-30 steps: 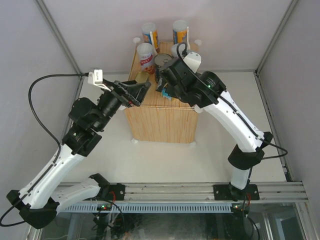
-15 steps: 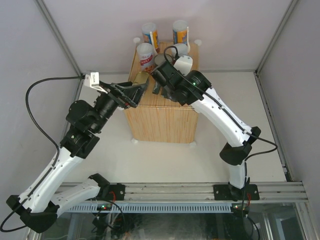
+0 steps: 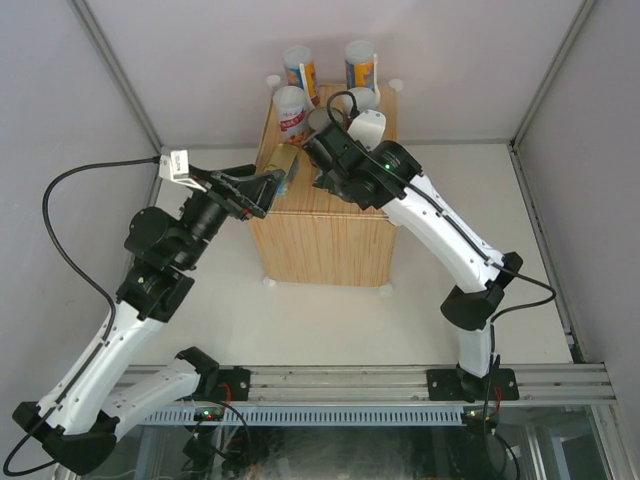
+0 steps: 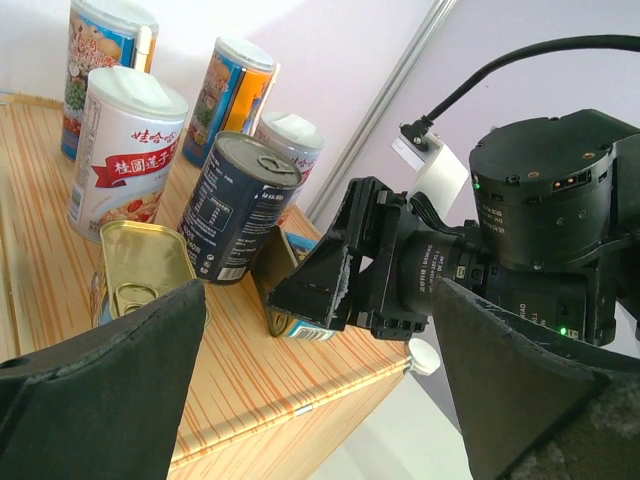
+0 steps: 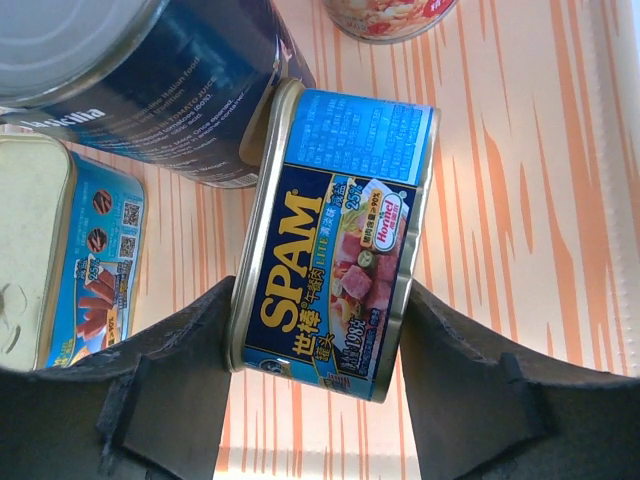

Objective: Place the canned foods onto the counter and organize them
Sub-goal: Place the canned food on the counter.

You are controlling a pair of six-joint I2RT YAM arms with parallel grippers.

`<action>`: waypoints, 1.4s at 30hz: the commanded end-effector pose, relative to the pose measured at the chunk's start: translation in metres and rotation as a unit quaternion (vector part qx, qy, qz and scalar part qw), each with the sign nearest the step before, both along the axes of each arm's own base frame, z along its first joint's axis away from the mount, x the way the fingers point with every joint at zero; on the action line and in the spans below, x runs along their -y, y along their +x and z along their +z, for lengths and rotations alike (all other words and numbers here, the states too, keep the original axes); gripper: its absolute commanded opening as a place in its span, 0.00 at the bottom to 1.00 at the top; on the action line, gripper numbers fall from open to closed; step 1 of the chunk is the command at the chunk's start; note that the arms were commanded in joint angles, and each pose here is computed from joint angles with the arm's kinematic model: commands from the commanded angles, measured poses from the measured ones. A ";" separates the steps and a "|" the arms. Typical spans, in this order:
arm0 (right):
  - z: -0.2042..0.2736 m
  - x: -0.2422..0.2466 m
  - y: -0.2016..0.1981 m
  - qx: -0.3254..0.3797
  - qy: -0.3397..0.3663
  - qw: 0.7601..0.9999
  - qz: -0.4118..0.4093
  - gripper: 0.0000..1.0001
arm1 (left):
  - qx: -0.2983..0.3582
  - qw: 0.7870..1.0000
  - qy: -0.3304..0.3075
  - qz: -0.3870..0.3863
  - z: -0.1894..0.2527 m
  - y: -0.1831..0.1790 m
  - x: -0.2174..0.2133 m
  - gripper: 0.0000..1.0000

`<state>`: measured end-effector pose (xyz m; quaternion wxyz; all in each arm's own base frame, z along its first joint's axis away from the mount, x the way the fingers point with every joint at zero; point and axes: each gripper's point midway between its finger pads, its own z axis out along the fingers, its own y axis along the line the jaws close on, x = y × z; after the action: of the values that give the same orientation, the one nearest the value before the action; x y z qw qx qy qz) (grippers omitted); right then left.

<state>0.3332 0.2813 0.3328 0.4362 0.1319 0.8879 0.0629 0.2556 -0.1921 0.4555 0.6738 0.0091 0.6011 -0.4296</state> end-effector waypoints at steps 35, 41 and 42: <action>0.040 -0.003 -0.054 -0.002 0.361 0.928 0.093 0.28 | 0.020 1.000 -0.014 0.005 0.012 -0.001 -0.005 0.97; 0.034 0.002 -0.046 -0.012 0.409 0.908 0.088 0.30 | 0.019 1.000 -0.013 0.009 0.011 0.000 -0.006 0.97; 0.033 0.003 -0.045 -0.013 0.416 0.905 0.086 0.30 | 0.018 1.000 -0.012 0.010 0.011 0.000 -0.006 0.97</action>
<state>0.2905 0.2718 0.3494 0.3437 0.2179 0.8200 0.4025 0.2550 -0.1898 0.4588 0.6785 0.0084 0.5948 -0.4309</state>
